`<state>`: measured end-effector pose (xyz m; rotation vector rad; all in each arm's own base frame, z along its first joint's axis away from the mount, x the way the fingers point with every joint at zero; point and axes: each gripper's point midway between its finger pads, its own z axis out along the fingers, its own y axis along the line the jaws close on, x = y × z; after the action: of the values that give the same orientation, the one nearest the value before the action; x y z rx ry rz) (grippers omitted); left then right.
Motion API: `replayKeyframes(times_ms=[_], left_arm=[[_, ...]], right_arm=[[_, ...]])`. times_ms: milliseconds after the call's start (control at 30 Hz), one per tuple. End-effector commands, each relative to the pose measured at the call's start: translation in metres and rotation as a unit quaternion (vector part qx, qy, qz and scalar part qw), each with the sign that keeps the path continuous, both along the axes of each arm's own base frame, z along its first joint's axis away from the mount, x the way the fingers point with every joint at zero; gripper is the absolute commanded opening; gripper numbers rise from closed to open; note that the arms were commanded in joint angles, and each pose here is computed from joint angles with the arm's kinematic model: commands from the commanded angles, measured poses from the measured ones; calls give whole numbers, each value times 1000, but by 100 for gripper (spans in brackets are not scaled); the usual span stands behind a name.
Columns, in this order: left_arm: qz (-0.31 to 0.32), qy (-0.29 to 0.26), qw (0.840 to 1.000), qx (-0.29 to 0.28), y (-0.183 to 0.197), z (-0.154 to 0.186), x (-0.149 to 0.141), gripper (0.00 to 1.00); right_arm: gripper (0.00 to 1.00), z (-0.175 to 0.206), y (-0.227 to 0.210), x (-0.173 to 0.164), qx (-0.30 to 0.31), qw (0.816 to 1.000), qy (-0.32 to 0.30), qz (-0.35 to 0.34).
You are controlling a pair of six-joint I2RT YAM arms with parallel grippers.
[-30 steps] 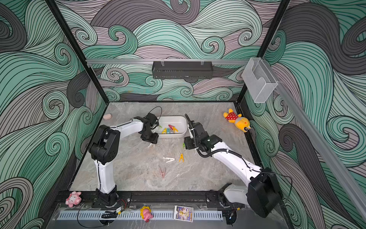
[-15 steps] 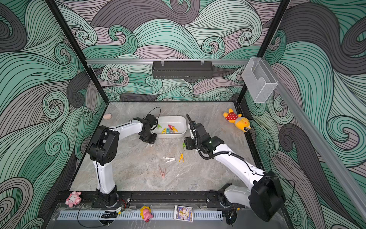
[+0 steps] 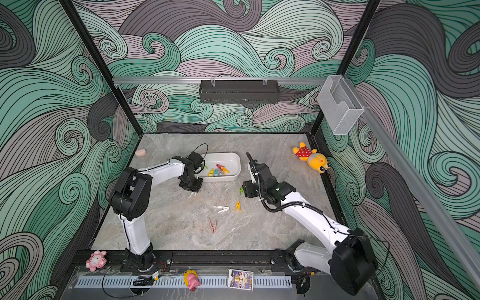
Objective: Put the clothespins into the storage box
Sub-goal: Pick up the clothespin from the center of the board, then place the clothespin in the storage box.
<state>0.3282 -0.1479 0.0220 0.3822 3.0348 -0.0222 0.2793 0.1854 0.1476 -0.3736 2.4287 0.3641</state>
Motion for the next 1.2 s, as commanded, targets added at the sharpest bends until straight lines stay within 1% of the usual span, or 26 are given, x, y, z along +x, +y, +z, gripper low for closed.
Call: replayKeyframes(times_ms=[0,100,267,567,700,767,900,1000,1100,1167], left_arm=[[2,-2,1000,8,2,11,-4,27],[2,7,1000,10,4,6,-8,28],[12,-1,1000,9,6,10,-13,27],[20,-17,1000,-10,11,39,-30,27],[19,-19,1000,-13,9,50,-29,27],[21,-22,999,-28,4,60,-27,27],[28,-45,997,-63,-7,95,-16,28],[30,-59,993,-96,-22,118,-2,28],[34,-66,989,-125,-38,128,19,28],[37,-67,987,-141,-50,128,33,28]], right_arm=[[65,2,-5,3,-6,1000,-12,-7],[65,1,-6,2,-6,1000,-11,-7],[65,1,-7,1,-7,1000,-12,-9],[65,2,-8,1,-7,1000,-17,-11],[65,2,-5,4,-5,1000,-16,-7],[65,5,-4,5,-5,1000,-18,-4],[66,10,-3,7,-3,1000,-27,-3],[66,10,0,8,1,1000,-25,-1],[65,11,2,8,6,1000,-21,-1],[65,12,2,8,9,1000,-20,0]])
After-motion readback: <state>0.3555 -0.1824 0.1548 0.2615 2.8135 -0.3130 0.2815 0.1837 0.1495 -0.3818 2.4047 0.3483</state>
